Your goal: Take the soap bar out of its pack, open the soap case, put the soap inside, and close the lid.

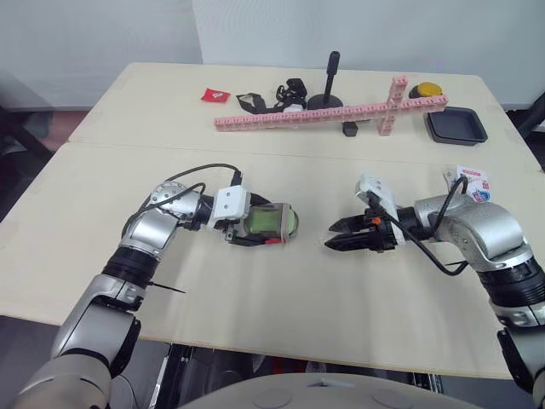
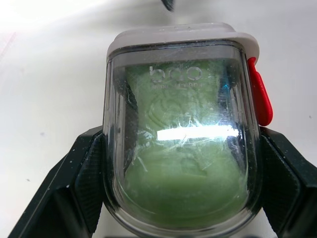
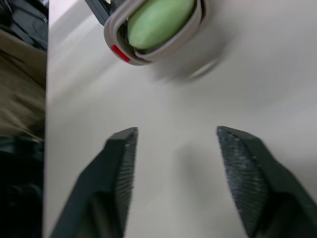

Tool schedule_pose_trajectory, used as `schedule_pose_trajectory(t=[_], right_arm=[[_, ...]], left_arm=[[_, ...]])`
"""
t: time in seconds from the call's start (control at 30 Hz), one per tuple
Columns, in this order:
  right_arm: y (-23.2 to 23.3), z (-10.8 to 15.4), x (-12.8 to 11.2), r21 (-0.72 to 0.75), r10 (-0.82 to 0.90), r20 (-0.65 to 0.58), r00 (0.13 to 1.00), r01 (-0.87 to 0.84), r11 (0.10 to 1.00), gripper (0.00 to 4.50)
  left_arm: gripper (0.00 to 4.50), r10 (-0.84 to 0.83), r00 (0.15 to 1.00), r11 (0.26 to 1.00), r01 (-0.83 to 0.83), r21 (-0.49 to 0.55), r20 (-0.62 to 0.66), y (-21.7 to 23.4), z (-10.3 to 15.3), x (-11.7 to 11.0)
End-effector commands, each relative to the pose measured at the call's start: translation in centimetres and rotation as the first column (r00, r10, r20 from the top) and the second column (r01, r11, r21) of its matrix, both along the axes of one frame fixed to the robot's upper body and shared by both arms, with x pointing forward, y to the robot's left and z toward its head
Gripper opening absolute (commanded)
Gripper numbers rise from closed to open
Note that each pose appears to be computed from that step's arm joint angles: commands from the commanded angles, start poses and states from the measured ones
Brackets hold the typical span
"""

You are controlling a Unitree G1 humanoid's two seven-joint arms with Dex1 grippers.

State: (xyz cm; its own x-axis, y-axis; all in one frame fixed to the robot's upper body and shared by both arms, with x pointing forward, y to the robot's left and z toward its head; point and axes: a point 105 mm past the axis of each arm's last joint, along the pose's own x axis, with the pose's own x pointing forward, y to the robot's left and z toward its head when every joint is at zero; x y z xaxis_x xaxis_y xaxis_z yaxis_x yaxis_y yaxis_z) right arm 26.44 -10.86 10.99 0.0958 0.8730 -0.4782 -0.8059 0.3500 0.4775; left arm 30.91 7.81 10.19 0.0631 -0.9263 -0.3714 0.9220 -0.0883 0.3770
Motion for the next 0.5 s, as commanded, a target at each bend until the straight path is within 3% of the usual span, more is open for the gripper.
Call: schedule_pose_trajectory(t=[0.03, 0.07, 0.2, 0.5], right_arm=[[-0.1, 1.1, -0.6, 0.078, -0.071, -0.164, 0.984, 0.085, 0.993, 4.15], [-0.1, 1.2, -0.7, 0.100, -0.080, -0.211, 0.974, 0.103, 0.990, 4.47], [0.4, 2.3, -0.8, 0.191, -0.060, -0.280, 0.958, 0.117, 0.975, 4.47], [2.1, 3.2, -0.3, 0.270, -0.097, -0.280, 0.955, 0.175, 0.947, 4.47]], left_arm=[[3.48, -0.018, 0.995, 0.997, 0.025, -0.067, 0.101, -0.2, 2.0, -0.1], [3.48, -0.019, 0.993, 0.997, 0.027, -0.071, 0.117, -0.3, 2.0, -0.2], [3.48, -0.007, 0.986, 0.993, 0.026, -0.114, 0.167, -0.9, 2.5, -0.2], [3.48, -0.005, 0.985, 0.987, 0.033, -0.157, 0.172, -2.3, 2.8, -0.6]])
